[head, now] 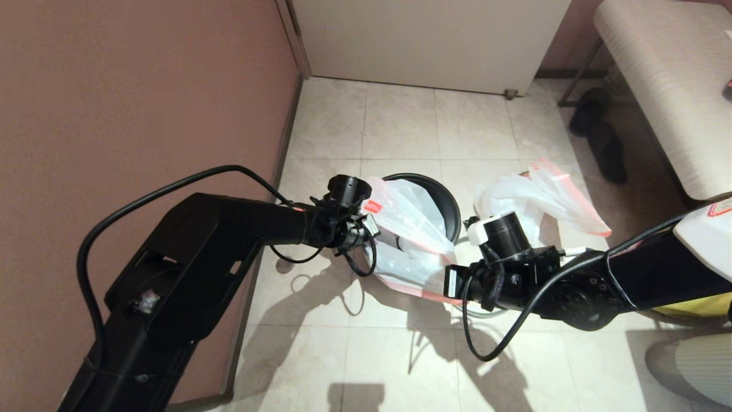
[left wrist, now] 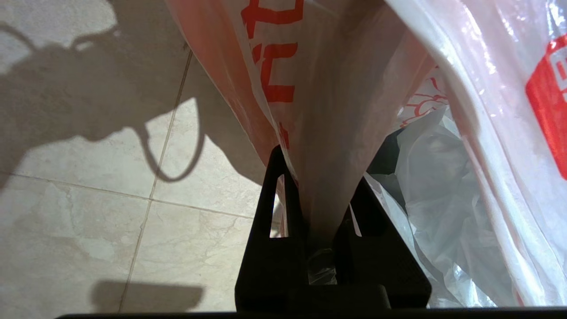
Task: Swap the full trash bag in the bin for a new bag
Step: Put the new garbage bag on the trash can
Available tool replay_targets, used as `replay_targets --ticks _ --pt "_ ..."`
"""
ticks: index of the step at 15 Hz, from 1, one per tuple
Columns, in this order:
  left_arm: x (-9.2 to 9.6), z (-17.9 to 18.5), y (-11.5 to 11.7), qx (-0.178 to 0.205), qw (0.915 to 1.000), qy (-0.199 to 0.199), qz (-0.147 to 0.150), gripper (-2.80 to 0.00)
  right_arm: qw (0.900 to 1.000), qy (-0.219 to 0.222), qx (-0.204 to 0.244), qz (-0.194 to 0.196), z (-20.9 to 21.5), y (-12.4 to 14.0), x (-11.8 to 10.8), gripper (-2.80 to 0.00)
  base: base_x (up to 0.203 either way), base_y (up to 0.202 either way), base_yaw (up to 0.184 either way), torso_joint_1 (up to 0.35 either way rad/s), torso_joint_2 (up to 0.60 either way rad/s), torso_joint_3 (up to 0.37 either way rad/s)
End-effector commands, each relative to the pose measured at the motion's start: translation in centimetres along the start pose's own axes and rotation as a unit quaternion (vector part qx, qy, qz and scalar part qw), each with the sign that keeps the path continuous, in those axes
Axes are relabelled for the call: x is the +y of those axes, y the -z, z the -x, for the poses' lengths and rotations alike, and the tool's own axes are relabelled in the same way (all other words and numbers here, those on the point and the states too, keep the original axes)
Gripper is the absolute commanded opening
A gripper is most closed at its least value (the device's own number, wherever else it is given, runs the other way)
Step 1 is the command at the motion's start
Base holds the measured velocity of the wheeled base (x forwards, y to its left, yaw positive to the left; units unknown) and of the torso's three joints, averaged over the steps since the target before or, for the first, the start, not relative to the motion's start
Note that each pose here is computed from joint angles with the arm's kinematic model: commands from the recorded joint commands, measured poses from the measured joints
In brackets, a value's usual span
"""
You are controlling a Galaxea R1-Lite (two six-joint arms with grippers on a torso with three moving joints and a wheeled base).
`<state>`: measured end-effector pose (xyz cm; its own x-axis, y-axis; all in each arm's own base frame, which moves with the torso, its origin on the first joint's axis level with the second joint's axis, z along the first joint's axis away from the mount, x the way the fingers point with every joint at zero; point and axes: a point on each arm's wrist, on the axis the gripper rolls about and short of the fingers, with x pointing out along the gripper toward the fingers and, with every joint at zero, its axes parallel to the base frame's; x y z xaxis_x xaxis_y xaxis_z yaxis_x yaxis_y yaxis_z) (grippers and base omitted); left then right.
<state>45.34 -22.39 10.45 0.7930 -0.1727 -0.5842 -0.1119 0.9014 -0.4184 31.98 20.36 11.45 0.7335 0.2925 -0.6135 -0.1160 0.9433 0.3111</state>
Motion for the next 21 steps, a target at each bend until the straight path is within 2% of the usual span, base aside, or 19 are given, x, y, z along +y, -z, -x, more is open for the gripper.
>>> replay_targets --ticks 1,6,8,11,13,16,21 --pt "-0.2 0.0 0.3 0.002 1.0 0.0 0.0 -2.8 1.0 0.0 0.016 0.008 -1.0 1.2 0.4 -2.8 0.0 0.0 0.0 0.0 0.0 0.0" --pt "-0.5 0.3 0.3 0.003 1.0 0.003 0.001 -2.8 0.999 -0.005 0.01 0.032 -5.4 3.8 0.7 -2.8 0.0 0.0 0.0 0.0 0.0 0.0" --pt "-0.8 0.7 0.6 0.008 1.0 0.005 -0.003 -2.8 0.997 0.024 -0.018 0.064 -7.1 4.5 0.2 -2.8 0.0 0.0 0.0 0.0 0.0 0.0" --pt "-1.4 1.3 1.1 0.012 0.9998 0.011 -0.008 -2.8 0.984 0.073 -0.095 0.135 -9.0 4.7 -0.4 -2.8 0.0 0.0 0.0 0.0 0.0 0.0" --pt "-1.6 1.2 1.8 0.02 0.9997 0.01 -0.014 -2.8 0.967 0.109 -0.148 0.177 -9.7 4.2 -0.7 -2.8 0.0 0.0 0.0 0.0 0.0 0.0" --pt "-1.5 0.6 2.5 0.028 0.9994 0.005 -0.02 -2.8 0.948 0.132 -0.216 0.191 -9.7 2.4 -1.6 -2.8 0.0 0.0 0.0 0.0 0.0 0.0" --pt "-1.7 0.5 3.7 0.041 0.9987 0.003 -0.031 -2.8 0.942 0.158 -0.24 0.173 -9.7 0.4 -3.8 -2.8 0.0 0.0 0.0 0.0 0.0 0.0"
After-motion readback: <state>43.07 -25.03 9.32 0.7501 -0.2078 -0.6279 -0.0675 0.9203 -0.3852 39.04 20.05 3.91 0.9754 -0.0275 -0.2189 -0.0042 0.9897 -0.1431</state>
